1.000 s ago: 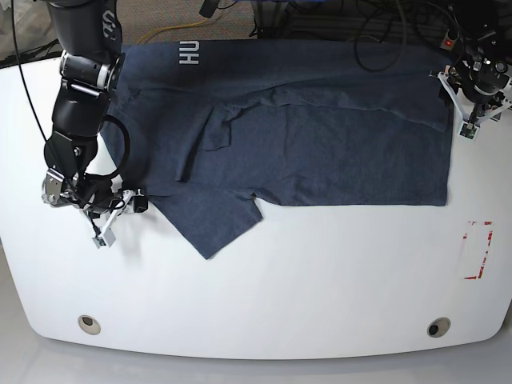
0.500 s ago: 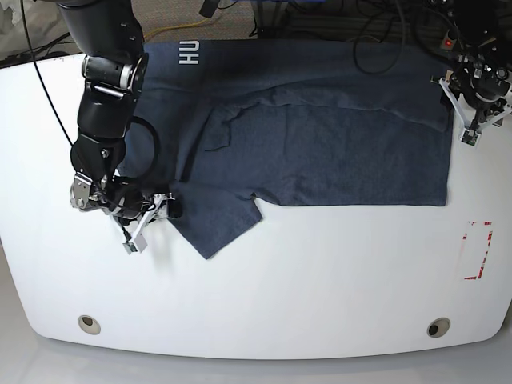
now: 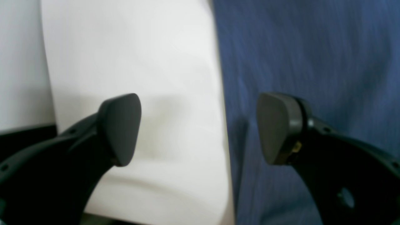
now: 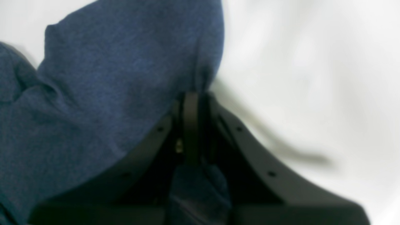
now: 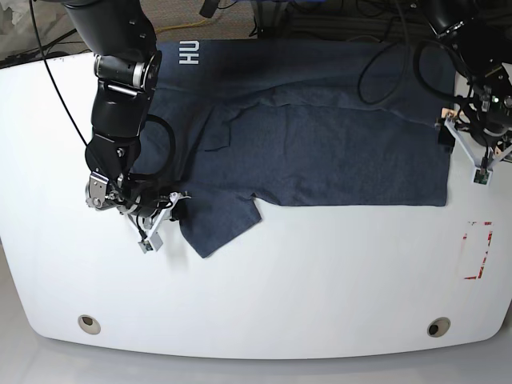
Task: Fold the T-shirt properly
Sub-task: 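Move both grippers to the shirt's side edges and grasp them, then fold the side edges over toward the collar with both grippers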
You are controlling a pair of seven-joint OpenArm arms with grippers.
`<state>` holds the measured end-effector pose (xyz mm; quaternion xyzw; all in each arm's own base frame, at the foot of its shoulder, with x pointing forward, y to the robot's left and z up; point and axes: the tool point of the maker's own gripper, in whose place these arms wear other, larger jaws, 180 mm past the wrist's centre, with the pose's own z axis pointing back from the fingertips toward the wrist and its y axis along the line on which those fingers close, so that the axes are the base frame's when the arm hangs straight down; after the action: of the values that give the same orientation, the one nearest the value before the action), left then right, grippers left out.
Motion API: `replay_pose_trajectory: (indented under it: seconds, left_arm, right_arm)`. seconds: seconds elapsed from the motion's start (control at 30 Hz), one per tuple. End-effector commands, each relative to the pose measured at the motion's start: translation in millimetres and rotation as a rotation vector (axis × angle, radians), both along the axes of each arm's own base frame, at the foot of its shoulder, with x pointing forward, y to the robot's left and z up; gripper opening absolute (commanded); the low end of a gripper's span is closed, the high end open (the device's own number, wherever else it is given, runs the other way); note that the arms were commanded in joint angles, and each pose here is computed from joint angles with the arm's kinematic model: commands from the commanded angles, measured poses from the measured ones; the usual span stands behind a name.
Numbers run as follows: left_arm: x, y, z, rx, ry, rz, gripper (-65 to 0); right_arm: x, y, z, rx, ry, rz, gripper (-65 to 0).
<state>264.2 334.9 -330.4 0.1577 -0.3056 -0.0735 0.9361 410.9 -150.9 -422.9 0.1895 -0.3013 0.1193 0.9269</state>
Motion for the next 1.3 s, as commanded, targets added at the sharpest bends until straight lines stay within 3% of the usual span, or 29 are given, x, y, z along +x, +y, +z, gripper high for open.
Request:
replay_pose_trajectory:
  seconds: [0.0,0.17,0.47,0.6,0.8,1.2,1.27]
  left_arm:
    - [20.4,10.8,8.9,-0.025,-0.055,0.063,-10.1]
    - [49.0,23.4,-3.4,-0.134,-0.081,0.178,-10.1]
    - [89.9,22.9,-27.9,-0.265,-0.12,0.19,-10.1]
    - [99.4,17.5,-36.6,-0.274,-0.08,0.156,-10.1]
    - [115.0,-1.8,-39.6,-0.269,-0.104,0.077,-10.1]
    - [133.5,-17.0,-69.5,-0.392,-0.06,0.098,-10.6]
    - [135.4,-17.0,-67.7,-0.392,-0.065,0.097,-15.3]
  right_arm:
    - [8.8,-4.9,9.9,-0.021,-0.019,0.004,-62.0]
    - [10.3,-5.9,11.6,-0.023,-0.023,0.004,-61.8]
    - [8.5,-5.7,9.8,-0.022,-0.019,0.003,-61.8]
    - [7.9,-5.7,9.2,-0.022,-0.018,0.003,-61.8]
    - [8.1,-6.7,9.7,-0.023,-0.019,0.003,-61.8]
    - [9.8,-6.5,11.7,-0.021,-0.025,0.002,-61.8]
    - [10.6,-6.4,12.7,-0.021,-0.027,0.002,-62.0]
